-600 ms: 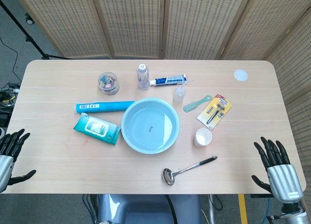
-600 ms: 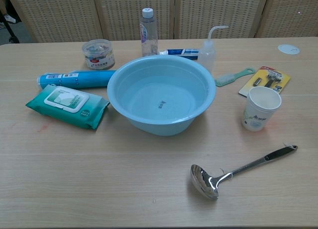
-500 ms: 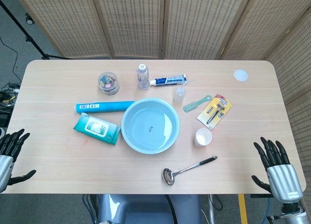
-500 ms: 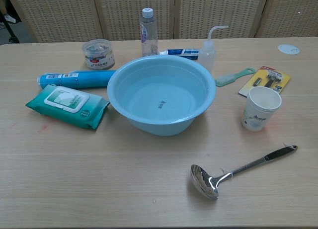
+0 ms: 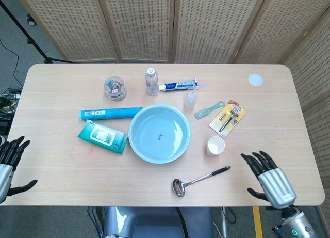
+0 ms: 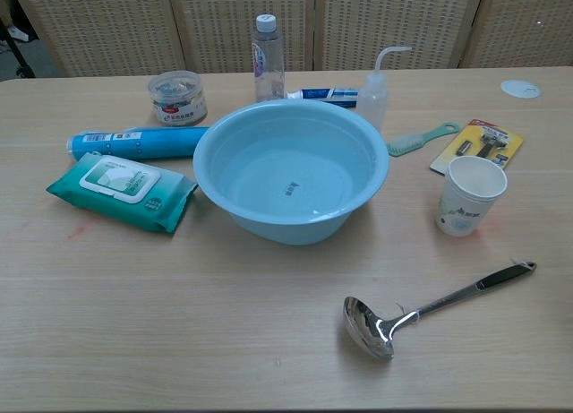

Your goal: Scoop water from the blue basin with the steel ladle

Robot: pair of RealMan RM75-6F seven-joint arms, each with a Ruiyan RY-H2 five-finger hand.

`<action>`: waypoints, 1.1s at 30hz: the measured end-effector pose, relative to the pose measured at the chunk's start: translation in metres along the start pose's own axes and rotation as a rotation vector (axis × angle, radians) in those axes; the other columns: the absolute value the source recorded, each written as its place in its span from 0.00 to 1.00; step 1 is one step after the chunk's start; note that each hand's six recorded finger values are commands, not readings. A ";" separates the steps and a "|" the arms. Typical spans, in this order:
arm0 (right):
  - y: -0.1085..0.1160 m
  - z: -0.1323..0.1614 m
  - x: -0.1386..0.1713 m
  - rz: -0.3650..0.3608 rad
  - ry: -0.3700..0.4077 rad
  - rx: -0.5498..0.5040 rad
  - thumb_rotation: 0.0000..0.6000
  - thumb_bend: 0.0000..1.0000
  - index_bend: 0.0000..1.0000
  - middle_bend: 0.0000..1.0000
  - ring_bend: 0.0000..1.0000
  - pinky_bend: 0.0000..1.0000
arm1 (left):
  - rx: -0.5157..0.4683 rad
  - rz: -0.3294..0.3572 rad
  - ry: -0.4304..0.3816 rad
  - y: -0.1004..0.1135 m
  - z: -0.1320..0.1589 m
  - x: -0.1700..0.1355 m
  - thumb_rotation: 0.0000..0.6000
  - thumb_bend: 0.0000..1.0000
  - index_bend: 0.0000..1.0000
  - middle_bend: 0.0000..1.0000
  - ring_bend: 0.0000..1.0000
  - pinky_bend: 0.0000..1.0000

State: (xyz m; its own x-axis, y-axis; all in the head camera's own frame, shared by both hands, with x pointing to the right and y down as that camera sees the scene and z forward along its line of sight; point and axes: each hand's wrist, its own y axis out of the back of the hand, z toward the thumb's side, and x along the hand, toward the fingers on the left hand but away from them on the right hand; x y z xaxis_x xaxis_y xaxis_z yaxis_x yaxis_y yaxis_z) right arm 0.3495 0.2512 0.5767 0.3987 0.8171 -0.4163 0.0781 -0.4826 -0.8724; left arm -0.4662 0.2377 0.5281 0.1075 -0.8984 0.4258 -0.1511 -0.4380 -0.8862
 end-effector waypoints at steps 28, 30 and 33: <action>-0.081 0.040 -0.075 0.331 0.188 0.162 1.00 0.13 0.23 0.80 0.83 1.00 | -0.011 -0.009 0.010 0.000 -0.003 0.003 1.00 0.00 0.00 0.00 0.00 0.00; -0.085 0.041 -0.079 0.338 0.186 0.182 1.00 0.19 0.24 0.80 0.83 1.00 | -0.011 -0.010 0.012 0.000 -0.003 0.003 1.00 0.00 0.00 0.00 0.00 0.00; -0.090 0.041 -0.086 0.349 0.177 0.213 1.00 0.21 0.25 0.80 0.83 1.00 | -0.010 -0.012 0.013 -0.001 -0.004 0.004 1.00 0.00 0.00 0.00 0.00 0.00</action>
State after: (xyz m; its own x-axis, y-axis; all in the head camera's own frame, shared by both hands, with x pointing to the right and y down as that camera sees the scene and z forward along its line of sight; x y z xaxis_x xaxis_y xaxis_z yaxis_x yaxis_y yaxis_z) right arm 0.2706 0.2379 0.6807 0.5197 0.5415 -0.6608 -0.2712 -0.6289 -0.7286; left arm -0.4692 0.2344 0.5309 0.0969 -0.8934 0.4386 -0.1596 -0.4489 -0.8792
